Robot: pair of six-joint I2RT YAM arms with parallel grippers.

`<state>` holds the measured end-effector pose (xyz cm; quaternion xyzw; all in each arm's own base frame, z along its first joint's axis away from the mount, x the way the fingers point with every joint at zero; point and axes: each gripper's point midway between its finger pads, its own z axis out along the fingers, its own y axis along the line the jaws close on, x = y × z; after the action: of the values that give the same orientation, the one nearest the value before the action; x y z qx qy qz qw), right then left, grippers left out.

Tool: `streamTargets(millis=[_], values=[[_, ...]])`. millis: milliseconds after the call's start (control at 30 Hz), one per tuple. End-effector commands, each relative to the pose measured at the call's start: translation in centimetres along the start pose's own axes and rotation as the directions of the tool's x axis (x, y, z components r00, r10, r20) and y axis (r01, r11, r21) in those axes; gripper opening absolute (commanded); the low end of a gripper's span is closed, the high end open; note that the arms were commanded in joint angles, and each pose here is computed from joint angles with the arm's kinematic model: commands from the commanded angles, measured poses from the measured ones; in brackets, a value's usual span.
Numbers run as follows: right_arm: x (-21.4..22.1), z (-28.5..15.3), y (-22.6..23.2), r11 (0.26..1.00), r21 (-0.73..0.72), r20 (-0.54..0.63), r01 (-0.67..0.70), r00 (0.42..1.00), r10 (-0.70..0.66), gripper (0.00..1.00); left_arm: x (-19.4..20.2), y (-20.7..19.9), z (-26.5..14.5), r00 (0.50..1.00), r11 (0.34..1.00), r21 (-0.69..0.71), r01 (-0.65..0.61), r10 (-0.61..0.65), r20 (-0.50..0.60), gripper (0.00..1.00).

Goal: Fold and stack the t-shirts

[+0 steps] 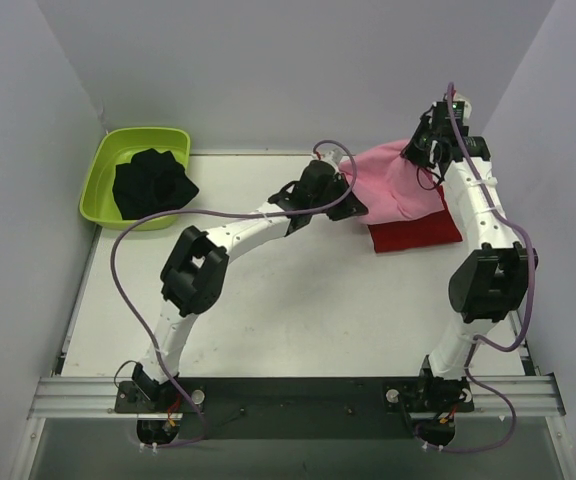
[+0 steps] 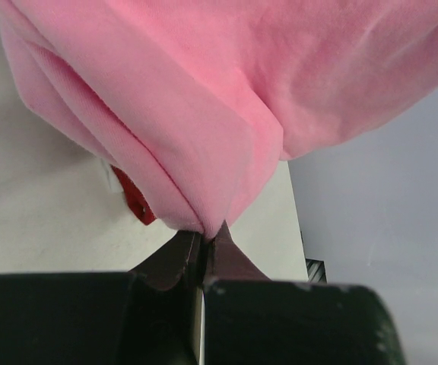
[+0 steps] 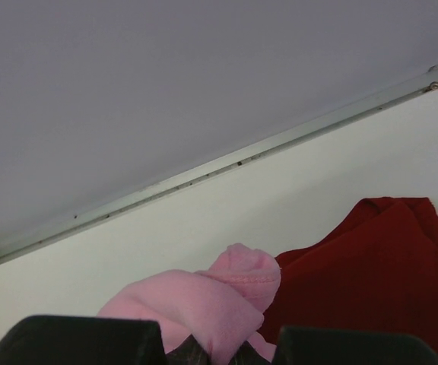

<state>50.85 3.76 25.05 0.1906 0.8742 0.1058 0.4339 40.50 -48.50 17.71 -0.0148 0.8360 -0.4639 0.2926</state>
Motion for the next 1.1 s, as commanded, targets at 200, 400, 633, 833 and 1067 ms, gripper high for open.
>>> streamTargets(millis=[200, 400, 633, 833, 1067], values=[[-3.6, -1.3, -2.6, 0.999, 0.033, 0.114, -0.022, 0.993, 0.018, 0.00, 1.7, -2.7, 3.8, 0.996, 0.994, 0.096, -0.053, 0.059, -0.060, 0.00], [-2.8, -0.2, -3.2, 0.998, 0.047, 0.089, -0.028, 0.996, 0.024, 0.00, 5.2, -0.7, 6.2, 0.990, 0.996, 0.075, -0.056, 0.065, -0.125, 0.00], [-1.5, 1.4, -4.5, 0.996, 0.082, 0.053, -0.032, 0.998, 0.028, 0.00, 8.2, 2.0, 8.2, 0.985, 0.998, 0.056, -0.027, 0.036, -0.166, 0.00], [0.2, 2.9, -5.9, 0.991, 0.130, 0.020, -0.034, 0.999, 0.031, 0.00, 8.6, 1.7, 8.4, 0.986, 0.996, 0.087, -0.019, 0.033, -0.161, 0.00], [1.7, 4.9, -7.3, 0.984, 0.179, -0.015, -0.002, 1.000, 0.005, 0.00, 8.2, 0.7, 6.9, 0.989, 0.992, 0.122, -0.013, 0.031, -0.147, 0.41]])
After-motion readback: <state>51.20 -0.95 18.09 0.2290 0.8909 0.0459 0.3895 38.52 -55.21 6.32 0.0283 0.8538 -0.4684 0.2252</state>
